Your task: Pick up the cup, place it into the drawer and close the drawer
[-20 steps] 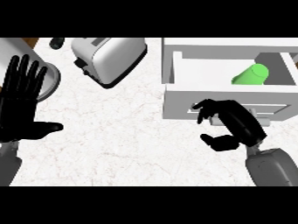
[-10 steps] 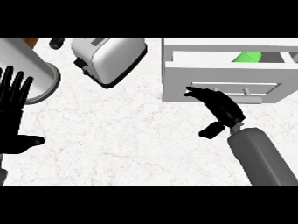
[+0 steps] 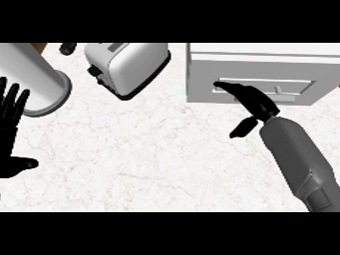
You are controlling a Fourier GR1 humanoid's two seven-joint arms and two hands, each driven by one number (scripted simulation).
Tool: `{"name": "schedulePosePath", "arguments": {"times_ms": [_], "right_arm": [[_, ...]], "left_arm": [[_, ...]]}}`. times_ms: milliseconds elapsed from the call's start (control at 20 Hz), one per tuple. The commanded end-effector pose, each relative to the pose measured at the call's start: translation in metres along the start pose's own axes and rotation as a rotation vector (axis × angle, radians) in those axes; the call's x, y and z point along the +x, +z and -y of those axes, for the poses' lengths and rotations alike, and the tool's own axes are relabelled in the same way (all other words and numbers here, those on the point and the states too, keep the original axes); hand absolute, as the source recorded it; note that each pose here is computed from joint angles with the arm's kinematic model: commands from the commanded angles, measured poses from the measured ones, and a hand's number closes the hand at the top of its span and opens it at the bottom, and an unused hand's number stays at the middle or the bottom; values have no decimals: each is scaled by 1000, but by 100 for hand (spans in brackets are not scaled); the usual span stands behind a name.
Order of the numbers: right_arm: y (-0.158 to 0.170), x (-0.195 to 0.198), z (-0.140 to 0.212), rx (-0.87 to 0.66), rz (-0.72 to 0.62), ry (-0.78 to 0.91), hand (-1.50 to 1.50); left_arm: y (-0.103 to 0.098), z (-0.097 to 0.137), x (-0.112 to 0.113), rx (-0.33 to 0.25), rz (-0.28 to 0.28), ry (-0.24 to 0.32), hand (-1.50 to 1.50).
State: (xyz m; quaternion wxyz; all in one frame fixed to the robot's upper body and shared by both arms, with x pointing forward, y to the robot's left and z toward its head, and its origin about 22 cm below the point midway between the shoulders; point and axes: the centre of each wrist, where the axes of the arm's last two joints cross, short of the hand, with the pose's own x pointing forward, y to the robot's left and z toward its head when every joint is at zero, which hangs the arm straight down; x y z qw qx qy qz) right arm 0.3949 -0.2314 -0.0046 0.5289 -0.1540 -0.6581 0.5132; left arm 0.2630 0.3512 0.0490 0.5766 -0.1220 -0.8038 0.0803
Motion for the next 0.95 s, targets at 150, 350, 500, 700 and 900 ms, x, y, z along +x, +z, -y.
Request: {"name": "schedulePosePath", "arguments": {"times_ms": [150, 350, 500, 700, 900], "right_arm": [[-3, -22, 36, 16, -86, -14, -150], [-9, -19, 72, 9, -92, -11, -150], [-6, -23, 75, -15, -106, -29, -150], [3, -33, 67, 0, -106, -23, -150], [10, -40, 79, -5, -116, -35, -150]], "left_arm": [[9, -1, -13, -21, -19, 19, -150], [-3, 2, -12, -26, 4, 19, -150], [-8, 4, -7, -41, -3, -3, -150], [-8, 12, -13, -74, -5, -10, -150], [-9, 9, -11, -67, 1, -22, -150]]}}
